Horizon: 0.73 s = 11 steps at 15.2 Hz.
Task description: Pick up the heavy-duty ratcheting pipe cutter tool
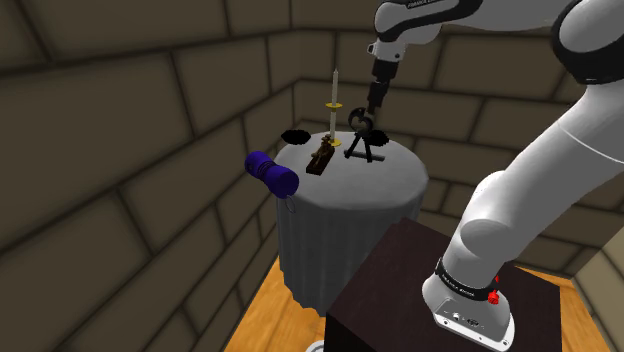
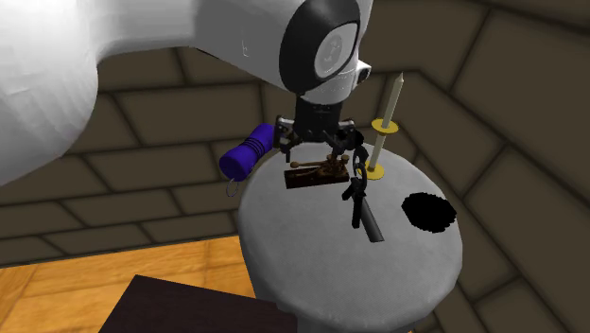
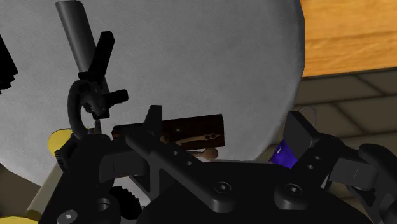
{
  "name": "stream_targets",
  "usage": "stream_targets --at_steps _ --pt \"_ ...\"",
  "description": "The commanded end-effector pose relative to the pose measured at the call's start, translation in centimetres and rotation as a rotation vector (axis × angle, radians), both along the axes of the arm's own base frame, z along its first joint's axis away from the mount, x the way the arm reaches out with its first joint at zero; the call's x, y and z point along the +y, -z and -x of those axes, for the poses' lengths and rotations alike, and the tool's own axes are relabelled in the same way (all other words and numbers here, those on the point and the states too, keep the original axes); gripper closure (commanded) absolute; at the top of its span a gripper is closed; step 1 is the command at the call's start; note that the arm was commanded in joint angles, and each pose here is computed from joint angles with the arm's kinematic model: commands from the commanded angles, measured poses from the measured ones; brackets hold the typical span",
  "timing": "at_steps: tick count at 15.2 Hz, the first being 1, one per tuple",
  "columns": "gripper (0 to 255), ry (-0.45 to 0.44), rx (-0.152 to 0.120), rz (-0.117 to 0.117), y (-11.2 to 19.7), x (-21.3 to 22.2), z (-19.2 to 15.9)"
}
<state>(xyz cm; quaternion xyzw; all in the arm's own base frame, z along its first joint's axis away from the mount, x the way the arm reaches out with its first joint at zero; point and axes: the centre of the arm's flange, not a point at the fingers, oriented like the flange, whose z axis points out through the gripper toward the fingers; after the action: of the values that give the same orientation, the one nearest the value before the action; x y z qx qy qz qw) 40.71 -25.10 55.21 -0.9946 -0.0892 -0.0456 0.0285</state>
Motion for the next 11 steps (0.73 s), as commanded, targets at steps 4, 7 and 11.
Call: stream_targets --at_steps 4,7,11 --pt "0 -0.02 -0.027 -0.015 1.4 -5.5 -3.6" --pt "0 -0.031 -0.043 -0.025 2.3 -8.7 -5.7" --pt "0 -0.046 -0.063 -0.038 3.5 -13.0 -8.6"
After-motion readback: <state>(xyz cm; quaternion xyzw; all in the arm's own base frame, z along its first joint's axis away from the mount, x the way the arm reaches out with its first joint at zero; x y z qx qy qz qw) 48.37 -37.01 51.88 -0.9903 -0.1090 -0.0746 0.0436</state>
